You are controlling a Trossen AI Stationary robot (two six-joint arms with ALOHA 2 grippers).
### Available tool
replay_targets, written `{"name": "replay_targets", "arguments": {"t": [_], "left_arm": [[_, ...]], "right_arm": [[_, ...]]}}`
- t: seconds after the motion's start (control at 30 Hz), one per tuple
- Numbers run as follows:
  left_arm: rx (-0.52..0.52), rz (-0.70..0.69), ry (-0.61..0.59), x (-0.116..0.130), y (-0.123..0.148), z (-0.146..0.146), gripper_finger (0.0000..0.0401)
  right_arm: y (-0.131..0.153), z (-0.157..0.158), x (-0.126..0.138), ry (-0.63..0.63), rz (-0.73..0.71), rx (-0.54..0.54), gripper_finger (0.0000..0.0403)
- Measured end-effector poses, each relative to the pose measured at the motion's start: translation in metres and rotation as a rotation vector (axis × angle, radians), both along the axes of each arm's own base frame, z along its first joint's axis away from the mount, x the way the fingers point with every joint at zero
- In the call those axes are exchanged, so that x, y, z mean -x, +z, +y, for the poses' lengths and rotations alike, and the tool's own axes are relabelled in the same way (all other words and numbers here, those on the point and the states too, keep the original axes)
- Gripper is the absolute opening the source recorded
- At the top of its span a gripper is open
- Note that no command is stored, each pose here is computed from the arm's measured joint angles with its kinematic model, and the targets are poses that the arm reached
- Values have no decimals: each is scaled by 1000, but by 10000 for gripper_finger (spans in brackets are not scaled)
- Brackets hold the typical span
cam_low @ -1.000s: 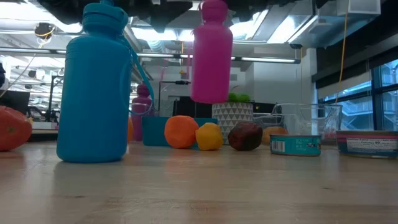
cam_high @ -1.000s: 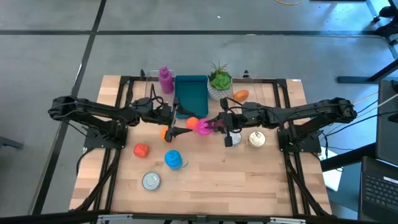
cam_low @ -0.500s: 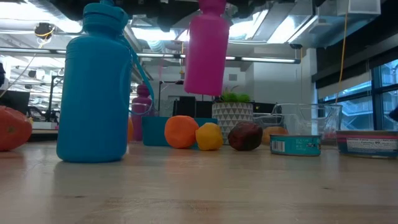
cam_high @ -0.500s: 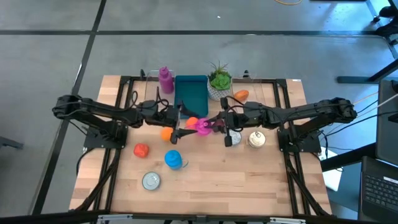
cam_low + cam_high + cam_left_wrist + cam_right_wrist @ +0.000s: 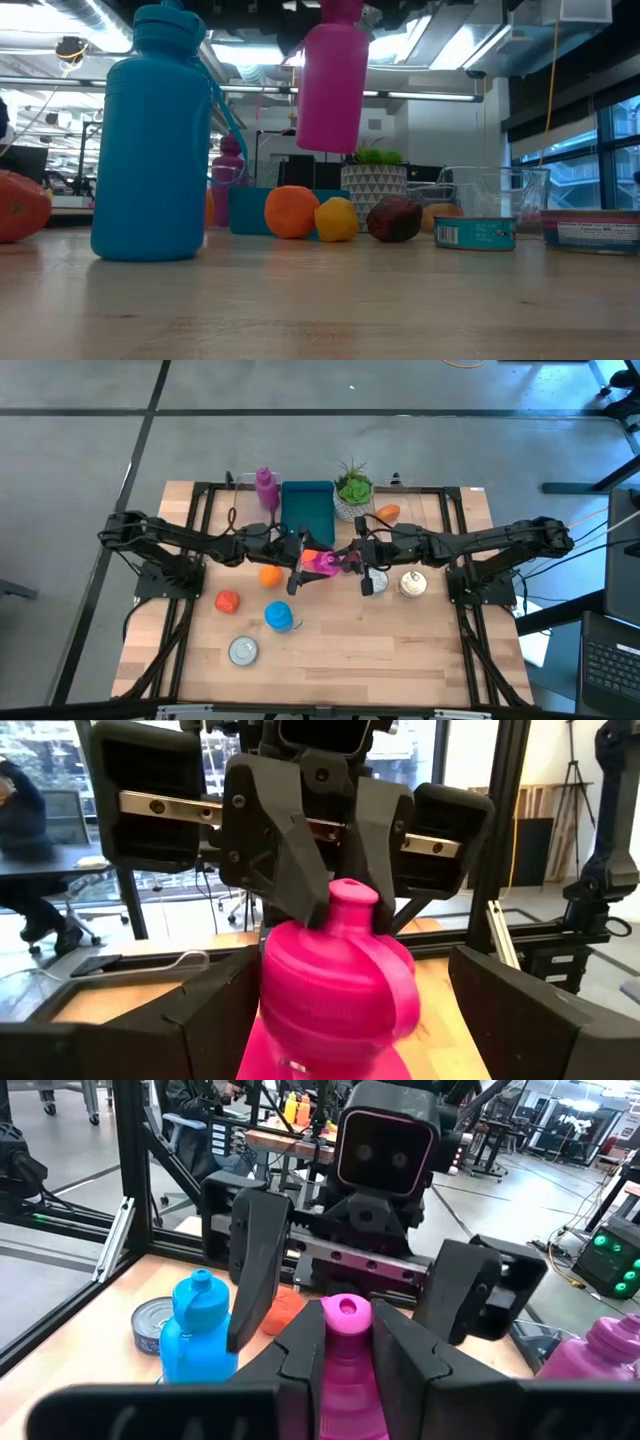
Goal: Pick & Place Food Item
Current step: Put the pink water bottle into the left transparent bin
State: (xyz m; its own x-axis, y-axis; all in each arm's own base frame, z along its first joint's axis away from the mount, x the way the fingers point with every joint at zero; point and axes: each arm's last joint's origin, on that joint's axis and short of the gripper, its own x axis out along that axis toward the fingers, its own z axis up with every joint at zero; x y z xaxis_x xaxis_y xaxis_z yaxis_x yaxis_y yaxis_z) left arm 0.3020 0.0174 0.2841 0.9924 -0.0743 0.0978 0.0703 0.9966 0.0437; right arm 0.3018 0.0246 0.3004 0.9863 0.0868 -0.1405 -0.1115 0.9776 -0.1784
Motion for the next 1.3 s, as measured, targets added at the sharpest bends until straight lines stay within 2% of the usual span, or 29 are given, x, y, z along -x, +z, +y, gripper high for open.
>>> {"name": "replay_targets", "arguments": {"t": [0.4, 1.3], "left_arm": [[2, 3, 54, -3, -3, 2, 308], [-4, 3, 57, -3, -3, 2, 308]], "right_arm": [[0, 0, 0, 0, 0, -2, 65], [2, 1, 0, 21, -16, -4, 65]]}}
